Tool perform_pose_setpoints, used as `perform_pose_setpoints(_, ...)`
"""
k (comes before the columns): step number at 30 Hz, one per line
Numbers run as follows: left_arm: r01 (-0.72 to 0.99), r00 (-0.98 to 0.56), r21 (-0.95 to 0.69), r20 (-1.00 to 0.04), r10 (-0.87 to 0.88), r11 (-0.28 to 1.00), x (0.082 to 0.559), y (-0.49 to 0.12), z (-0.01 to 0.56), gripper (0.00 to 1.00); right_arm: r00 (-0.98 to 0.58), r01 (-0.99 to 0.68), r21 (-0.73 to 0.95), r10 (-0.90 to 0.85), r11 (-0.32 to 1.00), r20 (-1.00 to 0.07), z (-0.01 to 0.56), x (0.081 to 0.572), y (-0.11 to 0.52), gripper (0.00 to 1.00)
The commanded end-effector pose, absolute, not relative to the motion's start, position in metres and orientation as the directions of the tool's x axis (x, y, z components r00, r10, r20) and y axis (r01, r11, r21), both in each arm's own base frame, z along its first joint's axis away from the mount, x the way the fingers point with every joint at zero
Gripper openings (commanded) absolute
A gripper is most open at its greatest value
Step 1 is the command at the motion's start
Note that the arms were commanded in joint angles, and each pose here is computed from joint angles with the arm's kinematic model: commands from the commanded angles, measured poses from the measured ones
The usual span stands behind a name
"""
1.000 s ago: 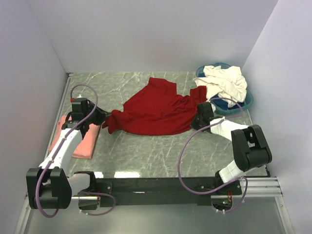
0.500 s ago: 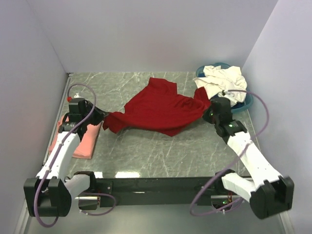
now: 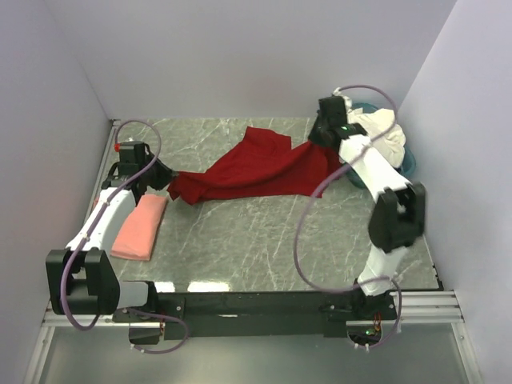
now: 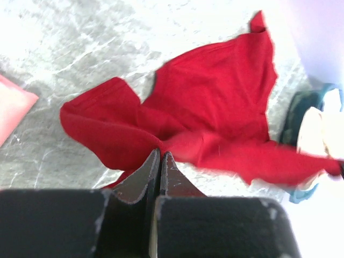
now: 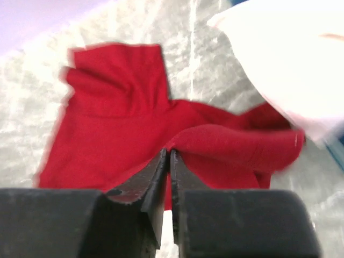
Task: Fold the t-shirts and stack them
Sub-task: Flatten the tshirt out
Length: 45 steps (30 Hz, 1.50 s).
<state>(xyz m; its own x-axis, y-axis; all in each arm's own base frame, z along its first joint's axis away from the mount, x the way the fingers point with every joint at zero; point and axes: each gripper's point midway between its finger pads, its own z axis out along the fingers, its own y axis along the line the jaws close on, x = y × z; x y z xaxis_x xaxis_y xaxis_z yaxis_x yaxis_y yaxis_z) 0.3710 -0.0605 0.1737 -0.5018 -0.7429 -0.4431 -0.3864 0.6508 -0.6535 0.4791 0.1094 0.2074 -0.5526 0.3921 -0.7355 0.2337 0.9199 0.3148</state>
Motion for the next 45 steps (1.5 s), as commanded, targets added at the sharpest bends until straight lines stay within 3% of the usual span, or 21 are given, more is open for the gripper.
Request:
perform_pose_setpoints(1,-0.363,-0.477,-0.675,-0.458,-0.750,0.643,0.381,-0.059,0.187,0.01,-0.684,0.228,0.227,0.322,0.947,-0.655,0.168,0.488,0.114,0.20)
perform_pose_setpoints(2,-0.366,-0.477,-0.670,-0.461,-0.748,0.646,0.381,-0.059,0.186,0.01,-0.708,0.235,0.210,0.315,0.949,-0.632,0.153,0.491,0.114,0.29)
perform_pose_setpoints(6,-0.372,-0.472,-0.659,-0.472,-0.745,0.653,0.378,-0.056,0.182,0.01,-0.695,0.246,0.218,0.329,0.944,-0.639,0.144,0.468,0.108,0.46)
perform_pose_setpoints(11,-0.376,-0.483,-0.675,-0.442,-0.756,0.634,0.375,-0.060,0.174,0.01,-0.623,0.291,0.245,0.377,0.925,-0.685,0.156,0.429,0.086,0.47)
perform_pose_setpoints(15,-0.377,-0.486,-0.683,-0.429,-0.761,0.626,0.374,-0.063,0.169,0.01,-0.655,0.312,0.263,0.407,0.913,-0.637,0.114,0.398,0.074,0.45)
perform_pose_setpoints(20,-0.376,-0.488,-0.686,-0.425,-0.762,0.623,0.371,-0.063,0.165,0.01,-0.718,0.291,0.318,0.425,0.902,-0.551,0.075,0.401,0.079,0.44)
perform_pose_setpoints(32,-0.380,-0.495,-0.674,-0.430,-0.755,0.633,0.368,-0.062,0.161,0.01,-0.746,0.304,0.332,0.439,0.893,-0.500,0.032,0.418,0.085,0.45)
perform_pose_setpoints(39,-0.381,-0.493,-0.676,-0.429,-0.757,0.631,0.368,-0.062,0.160,0.01,-0.739,0.320,0.311,0.441,0.895,-0.509,0.033,0.416,0.079,0.42)
perform_pose_setpoints(42,-0.380,-0.494,-0.680,-0.424,-0.759,0.627,0.367,-0.063,0.160,0.01,-0.742,0.321,0.318,0.445,0.892,-0.502,0.030,0.415,0.081,0.31)
perform_pose_setpoints(45,-0.380,-0.493,-0.682,-0.421,-0.761,0.624,0.367,-0.063,0.160,0.01,-0.746,0.315,0.323,0.444,0.892,-0.497,0.031,0.416,0.084,0.12)
